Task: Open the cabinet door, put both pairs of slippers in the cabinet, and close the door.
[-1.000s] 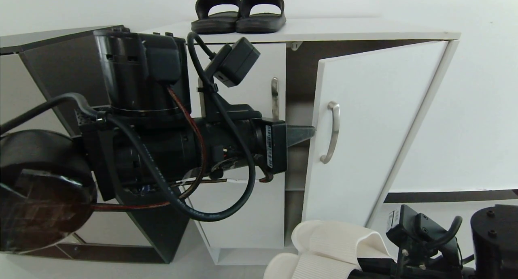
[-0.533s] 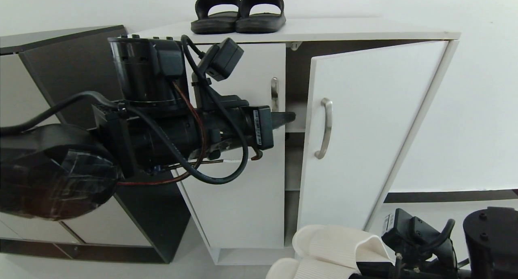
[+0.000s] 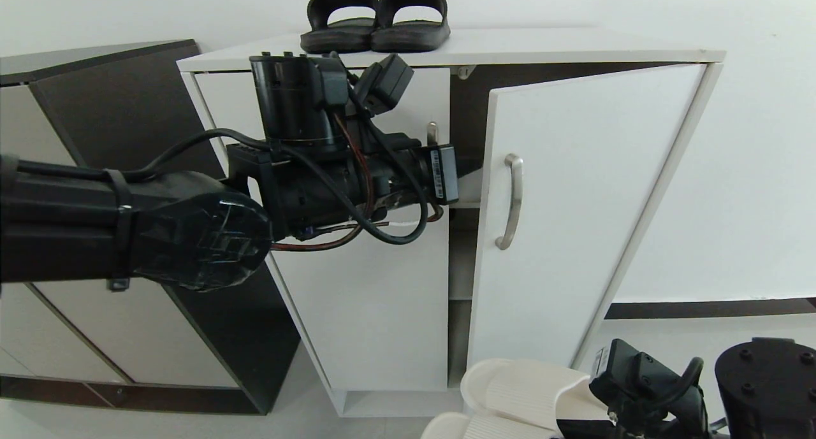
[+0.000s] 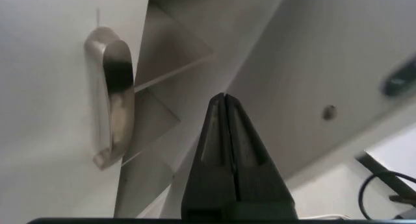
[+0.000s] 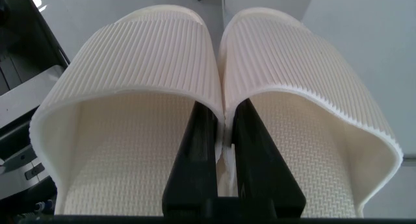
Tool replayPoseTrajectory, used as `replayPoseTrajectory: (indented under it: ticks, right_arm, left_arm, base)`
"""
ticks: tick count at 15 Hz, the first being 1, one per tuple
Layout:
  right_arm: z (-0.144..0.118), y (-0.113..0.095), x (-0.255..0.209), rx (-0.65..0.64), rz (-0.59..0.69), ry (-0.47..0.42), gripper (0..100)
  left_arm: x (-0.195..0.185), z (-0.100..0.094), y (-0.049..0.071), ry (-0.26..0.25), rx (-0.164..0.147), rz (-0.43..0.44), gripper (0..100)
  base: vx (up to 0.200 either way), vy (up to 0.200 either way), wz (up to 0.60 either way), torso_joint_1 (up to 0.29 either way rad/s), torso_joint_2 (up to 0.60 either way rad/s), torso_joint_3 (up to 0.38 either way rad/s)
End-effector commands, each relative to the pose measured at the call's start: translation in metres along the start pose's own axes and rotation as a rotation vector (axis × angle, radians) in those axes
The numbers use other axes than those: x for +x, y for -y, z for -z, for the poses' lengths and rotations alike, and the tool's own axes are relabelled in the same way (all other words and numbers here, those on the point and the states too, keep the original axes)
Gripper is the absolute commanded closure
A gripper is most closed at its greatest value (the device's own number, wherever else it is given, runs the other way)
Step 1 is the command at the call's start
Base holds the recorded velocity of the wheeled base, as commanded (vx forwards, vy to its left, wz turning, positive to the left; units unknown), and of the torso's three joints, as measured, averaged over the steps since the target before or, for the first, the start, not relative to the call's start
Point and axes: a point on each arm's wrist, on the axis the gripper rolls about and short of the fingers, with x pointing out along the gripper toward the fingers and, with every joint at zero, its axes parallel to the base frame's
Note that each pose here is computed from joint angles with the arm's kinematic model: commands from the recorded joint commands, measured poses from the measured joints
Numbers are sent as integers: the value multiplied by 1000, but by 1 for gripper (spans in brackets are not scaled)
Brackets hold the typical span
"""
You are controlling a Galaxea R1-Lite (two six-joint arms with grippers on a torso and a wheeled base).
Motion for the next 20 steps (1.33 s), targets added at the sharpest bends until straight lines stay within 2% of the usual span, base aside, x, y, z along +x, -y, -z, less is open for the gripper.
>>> replayPoseTrajectory:
  ticks: [1,3,4,5,6,7,9,10,11,13,15,17,19,20]
  right_arm:
    - [1,0,1,-1,-2,-9,100]
    - [3,-1,2,-2,-3,-21,100]
    - [8,-3,3,-5,-12,-58,100]
    - [10,-4,2,-6,-17,-89,100]
    - [11,-4,2,-4,-17,-96,100]
    - [11,-4,2,-4,-17,-96,100]
    - [10,-10,-2,-21,-44,-80,100]
    - [10,-14,-7,-35,-65,-69,100]
    - [11,-17,-9,-45,-83,-65,100]
    - [10,-19,-8,-47,-85,-60,100]
    - [-2,-17,0,-21,-68,-36,100]
    - [-18,-9,22,91,90,-22,100]
    - [-33,1,44,210,281,17,100]
    - [-40,13,58,250,414,41,100]
  left_arm:
    - [10,7,-3,-18,-6,-1,100]
    - [9,4,-1,-1,-7,1,100]
    - [9,4,0,4,-34,2,100]
    - [7,2,7,19,-47,0,100]
    - [6,3,14,34,-45,-9,100]
    - [2,4,26,45,-42,7,100]
    - [-7,15,58,11,-38,90,100]
    - [-7,19,70,-1,-38,123,100]
    - [-6,20,72,-7,-38,136,100]
    - [-3,22,69,-8,-40,129,100]
    - [-7,12,49,45,-35,67,100]
    - [-21,-3,30,114,-28,-36,100]
    - [-47,-19,22,193,-25,-199,100]
    - [-72,-24,17,224,-14,-307,100]
  base:
    - [0,0,0,0,0,0]
    - [-100,0,0,1,-1,-1]
    - [-200,0,0,2,12,2]
    - [-200,0,0,2,2,-2]
    - [-200,0,0,7,7,2]
    - [-200,0,0,2,-2,2]
    - [-200,0,0,5,2,0]
    - [-200,0,0,7,7,2]
    - [-200,0,0,2,-2,2]
    - [-200,0,0,2,2,0]
    - [-100,0,0,1,1,4]
    - [0,0,0,0,0,0]
    - [0,0,0,0,0,0]
    - [0,0,0,0,0,0]
